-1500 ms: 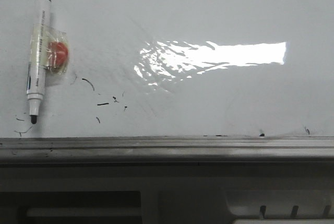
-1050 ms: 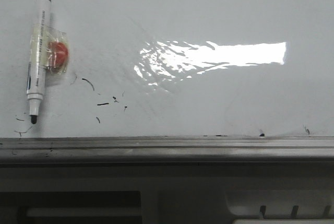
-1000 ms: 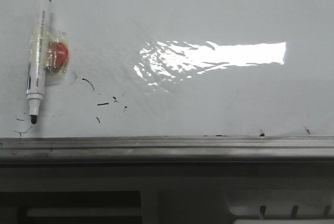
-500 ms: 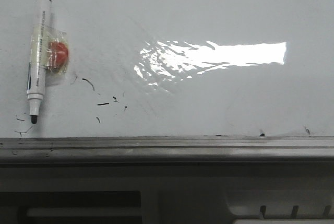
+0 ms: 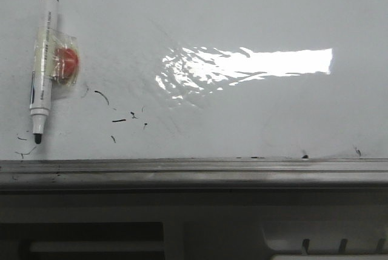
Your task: Write number 9 on whiteboard
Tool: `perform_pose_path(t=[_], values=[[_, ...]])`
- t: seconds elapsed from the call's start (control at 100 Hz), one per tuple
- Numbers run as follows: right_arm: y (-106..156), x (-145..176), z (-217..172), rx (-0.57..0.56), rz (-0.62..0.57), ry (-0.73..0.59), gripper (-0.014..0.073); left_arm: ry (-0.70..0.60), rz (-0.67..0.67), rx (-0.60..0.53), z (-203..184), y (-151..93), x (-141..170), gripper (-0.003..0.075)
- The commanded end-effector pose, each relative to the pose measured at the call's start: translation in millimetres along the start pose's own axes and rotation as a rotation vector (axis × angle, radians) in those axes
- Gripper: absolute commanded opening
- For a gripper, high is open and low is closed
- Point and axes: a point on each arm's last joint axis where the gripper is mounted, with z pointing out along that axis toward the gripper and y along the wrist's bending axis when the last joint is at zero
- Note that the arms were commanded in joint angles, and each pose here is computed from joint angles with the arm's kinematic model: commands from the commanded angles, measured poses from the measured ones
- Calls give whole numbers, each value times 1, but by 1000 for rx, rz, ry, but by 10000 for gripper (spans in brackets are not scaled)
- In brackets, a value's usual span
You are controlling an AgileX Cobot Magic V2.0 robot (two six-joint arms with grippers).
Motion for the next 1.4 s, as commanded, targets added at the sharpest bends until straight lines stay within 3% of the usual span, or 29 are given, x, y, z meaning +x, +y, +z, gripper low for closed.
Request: perform_pose_path(t=[0.0,0.16,0.27,0.33,0.4,0.46,0.51,0.59,0.75,0.93,1.19,1.39], values=[[14,-27,-5,-40,-4,-91,-73,-63,-40,33,-2,-4,-7,-19],[36,-58,-1,17,-219,167,-43,100,283,9,2,-39,-23,-18],[44,-80,12,87,-315,301,37,230,455,-65,17,-60,-40,3],[51,-93,20,99,-319,336,132,332,520,-99,29,-67,-44,92],[56,-103,30,108,-318,367,265,475,562,-119,43,-71,-43,261],[59,-107,39,116,-316,393,366,589,527,-127,54,-73,-40,395],[59,-108,44,122,-315,410,430,661,467,-121,62,-74,-34,440],[58,-106,49,129,-314,431,456,729,410,-62,76,-75,-26,424],[58,-106,51,127,-306,434,456,733,376,92,98,-81,-18,349],[58,-106,51,126,-304,434,456,763,333,69,115,-72,-11,325],[59,-106,52,124,-300,432,456,759,325,143,123,-76,-4,325],[59,-106,52,121,-297,427,456,769,331,106,132,-73,4,322]])
